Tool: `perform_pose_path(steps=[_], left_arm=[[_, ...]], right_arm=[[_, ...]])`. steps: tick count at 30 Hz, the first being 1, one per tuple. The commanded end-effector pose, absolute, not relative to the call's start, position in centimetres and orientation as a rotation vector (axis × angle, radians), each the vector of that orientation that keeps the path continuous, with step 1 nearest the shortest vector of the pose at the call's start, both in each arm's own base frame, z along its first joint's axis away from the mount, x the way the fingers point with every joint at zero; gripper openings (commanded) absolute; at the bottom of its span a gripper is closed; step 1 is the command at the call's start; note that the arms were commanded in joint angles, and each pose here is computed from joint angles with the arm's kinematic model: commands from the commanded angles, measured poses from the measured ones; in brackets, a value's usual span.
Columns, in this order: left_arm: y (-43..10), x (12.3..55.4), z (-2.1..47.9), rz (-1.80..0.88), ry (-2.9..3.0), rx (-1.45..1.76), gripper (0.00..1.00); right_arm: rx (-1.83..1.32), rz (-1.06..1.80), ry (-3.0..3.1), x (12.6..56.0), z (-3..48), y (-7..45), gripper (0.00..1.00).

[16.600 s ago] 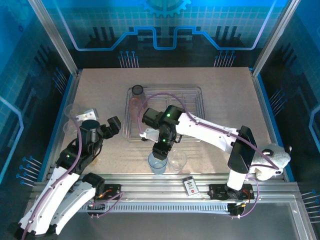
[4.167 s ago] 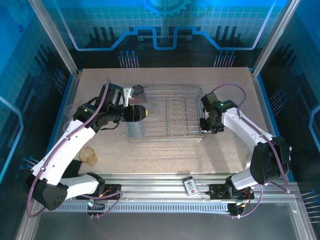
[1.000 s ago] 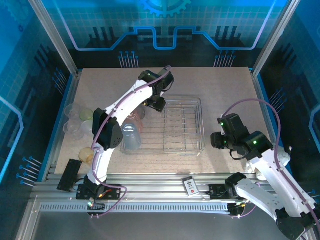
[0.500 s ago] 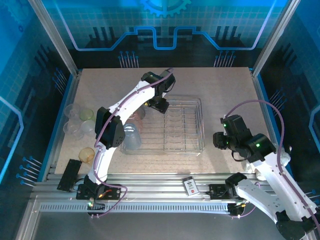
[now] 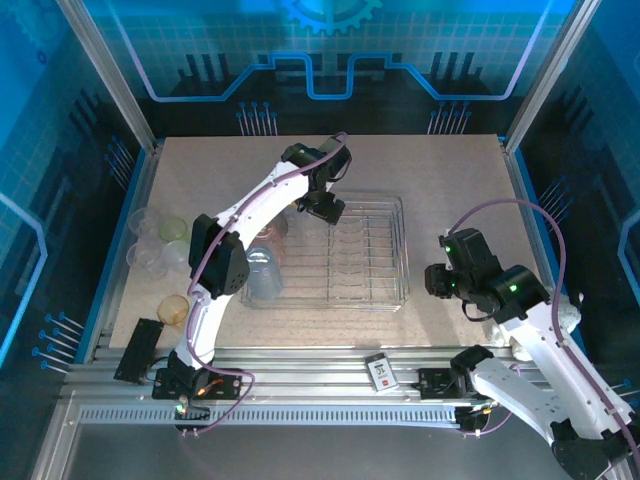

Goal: Load the cups into the dish rack

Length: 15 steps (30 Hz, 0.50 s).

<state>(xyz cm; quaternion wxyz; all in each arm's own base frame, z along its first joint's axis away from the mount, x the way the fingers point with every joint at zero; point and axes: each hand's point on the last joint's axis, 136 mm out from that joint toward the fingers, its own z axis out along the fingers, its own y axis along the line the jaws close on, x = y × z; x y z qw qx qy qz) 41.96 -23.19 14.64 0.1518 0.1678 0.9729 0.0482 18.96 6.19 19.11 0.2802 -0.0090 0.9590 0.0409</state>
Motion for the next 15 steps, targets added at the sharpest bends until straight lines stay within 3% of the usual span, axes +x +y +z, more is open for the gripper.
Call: perform_pose_path(steps=[1, 15], left_arm=[[-23.4, 41.6, 19.0, 0.066, 2.694, 0.462, 0.99], [-19.3, 40.1, 26.7, 0.170, 2.455, 0.388, 0.96]], right_arm=[[-0.015, 0.109, 2.547, 19.2, 19.8, 5.9, 0.40], [0.092, 0.027, 2.434, 19.7, 21.2, 3.8, 0.42]])
